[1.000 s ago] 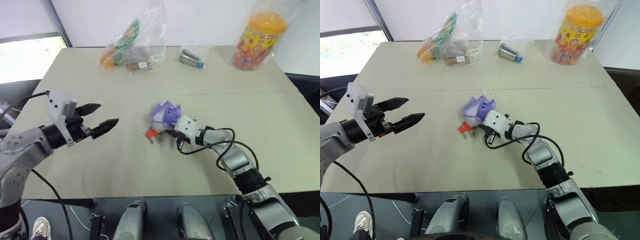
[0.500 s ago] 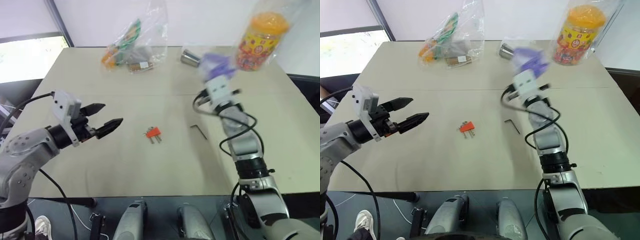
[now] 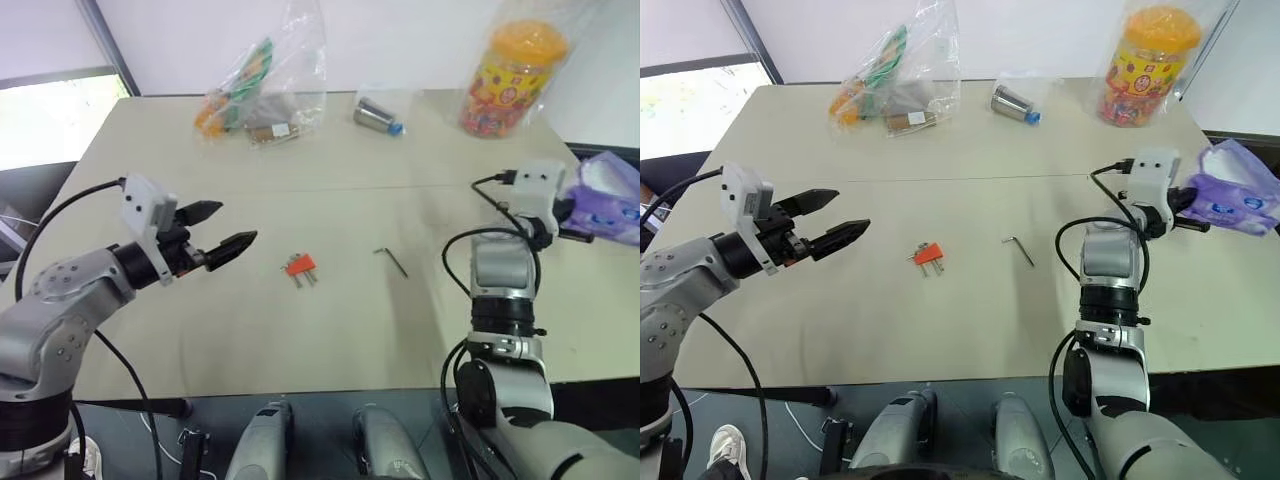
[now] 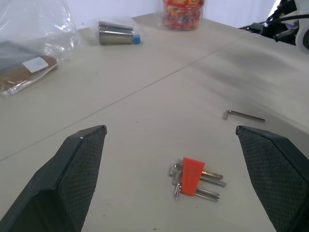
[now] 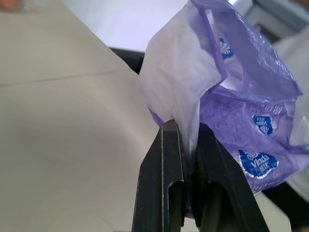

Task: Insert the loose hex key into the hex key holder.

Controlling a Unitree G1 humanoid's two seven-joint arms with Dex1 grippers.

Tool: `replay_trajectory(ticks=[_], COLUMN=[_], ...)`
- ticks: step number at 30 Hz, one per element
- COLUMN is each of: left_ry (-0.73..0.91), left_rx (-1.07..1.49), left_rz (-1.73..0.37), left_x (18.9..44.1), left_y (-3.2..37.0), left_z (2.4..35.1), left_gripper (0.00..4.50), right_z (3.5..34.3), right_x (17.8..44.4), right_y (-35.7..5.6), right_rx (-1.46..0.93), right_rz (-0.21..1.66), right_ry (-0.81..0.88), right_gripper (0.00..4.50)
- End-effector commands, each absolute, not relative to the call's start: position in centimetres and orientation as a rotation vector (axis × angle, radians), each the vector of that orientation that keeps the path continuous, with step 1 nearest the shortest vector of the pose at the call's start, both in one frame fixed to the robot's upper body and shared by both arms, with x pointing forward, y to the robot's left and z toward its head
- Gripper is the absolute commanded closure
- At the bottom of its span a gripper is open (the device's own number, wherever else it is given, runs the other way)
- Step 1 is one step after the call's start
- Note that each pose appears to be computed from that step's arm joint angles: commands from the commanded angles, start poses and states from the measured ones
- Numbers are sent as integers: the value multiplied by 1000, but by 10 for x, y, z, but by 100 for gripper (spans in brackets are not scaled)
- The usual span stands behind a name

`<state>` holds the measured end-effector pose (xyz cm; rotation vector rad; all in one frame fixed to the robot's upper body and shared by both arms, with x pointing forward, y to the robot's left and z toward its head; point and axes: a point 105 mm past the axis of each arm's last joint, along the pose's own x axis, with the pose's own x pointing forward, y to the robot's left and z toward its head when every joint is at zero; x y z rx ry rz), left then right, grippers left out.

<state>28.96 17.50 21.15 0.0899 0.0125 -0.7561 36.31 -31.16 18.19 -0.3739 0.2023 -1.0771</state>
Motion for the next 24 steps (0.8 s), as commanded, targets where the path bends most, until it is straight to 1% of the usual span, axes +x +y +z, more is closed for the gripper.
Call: replay_trajectory(ticks=[1,6,12,13,15,16,17,20,21,22,24], left_ry=[-39,-44,-49,-50,-52,-53,-53,-53,-53,-52,-52], left_rx=[107,108,114,115,115,115,115,114,113,112,111], left_rz=[-757,-762,-765,-766,-767,-767,-767,-769,-769,-770,-770], left_x=[290,291,292,292,293,293,293,293,293,293,293], left_y=[174,172,171,171,170,170,169,169,169,169,169], left_z=[222,223,224,225,225,225,225,225,225,225,225], left_gripper=[0,0,0,0,0,0,0,0,0,0,0], right_z=[203,211,211,210,210,211,212,217,221,226,235], right_x=[365,372,382,383,385,386,387,389,391,395,403], right_y=[-319,-331,-343,-344,-346,-347,-347,-345,-342,-336,-318], right_rx=[-289,-220,-179,-167,-155,-153,-152,-168,-185,-205,-226], right_rz=[-1119,-1143,-1157,-1157,-1155,-1153,-1152,-1136,-1106,-1063,-941], right_ry=[165,153,154,160,158,157,153,128,99,67,-2], right_gripper=[443,443,443,413,338,292,233,95,38,4,4])
